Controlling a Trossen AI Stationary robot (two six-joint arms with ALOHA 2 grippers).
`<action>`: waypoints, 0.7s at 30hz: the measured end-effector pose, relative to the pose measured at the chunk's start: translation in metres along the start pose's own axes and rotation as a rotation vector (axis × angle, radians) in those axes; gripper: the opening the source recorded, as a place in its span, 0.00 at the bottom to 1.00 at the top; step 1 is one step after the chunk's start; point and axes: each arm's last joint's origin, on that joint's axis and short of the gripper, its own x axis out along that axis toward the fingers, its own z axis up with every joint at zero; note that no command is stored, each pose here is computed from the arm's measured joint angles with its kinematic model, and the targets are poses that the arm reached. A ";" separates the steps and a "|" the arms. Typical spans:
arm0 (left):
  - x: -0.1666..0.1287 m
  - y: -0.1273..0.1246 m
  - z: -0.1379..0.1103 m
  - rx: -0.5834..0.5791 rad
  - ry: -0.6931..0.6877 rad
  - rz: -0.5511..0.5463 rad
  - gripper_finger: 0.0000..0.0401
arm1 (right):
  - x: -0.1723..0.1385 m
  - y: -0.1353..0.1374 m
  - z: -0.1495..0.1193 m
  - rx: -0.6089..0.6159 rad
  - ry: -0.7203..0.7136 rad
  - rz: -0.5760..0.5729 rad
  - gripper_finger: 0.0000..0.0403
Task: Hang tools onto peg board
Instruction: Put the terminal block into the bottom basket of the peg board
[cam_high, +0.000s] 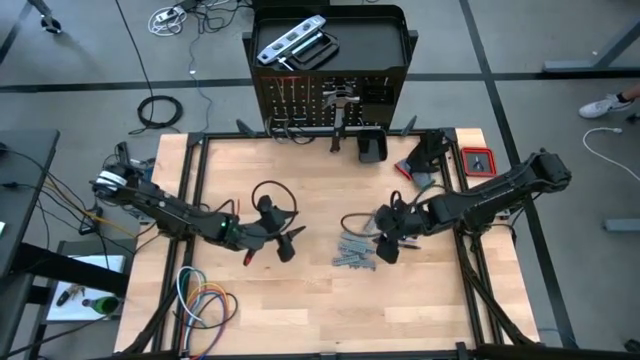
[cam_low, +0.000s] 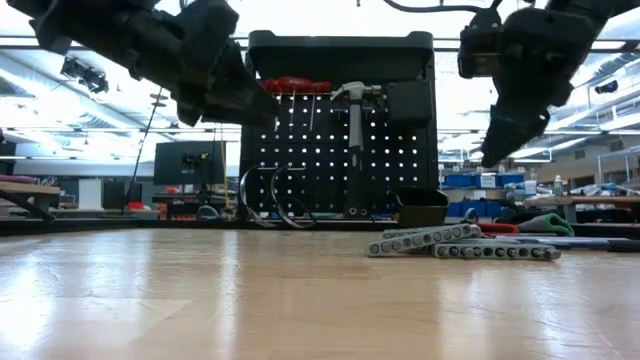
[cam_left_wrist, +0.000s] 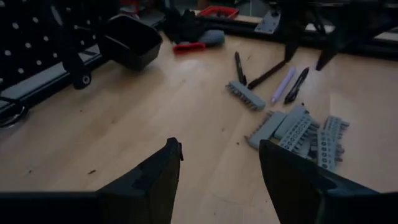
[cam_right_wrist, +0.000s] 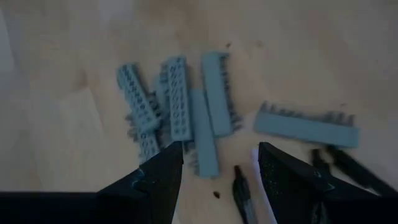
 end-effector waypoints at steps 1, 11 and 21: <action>0.002 0.000 -0.002 0.005 0.005 0.004 0.54 | 0.003 0.004 -0.001 -0.014 0.012 -0.005 0.53; 0.006 -0.001 -0.007 0.043 0.016 0.018 0.54 | 0.047 0.060 0.013 -0.286 0.148 -0.074 0.55; 0.006 0.000 -0.008 0.054 0.028 0.022 0.54 | 0.081 0.103 0.032 -0.543 0.228 -0.088 0.60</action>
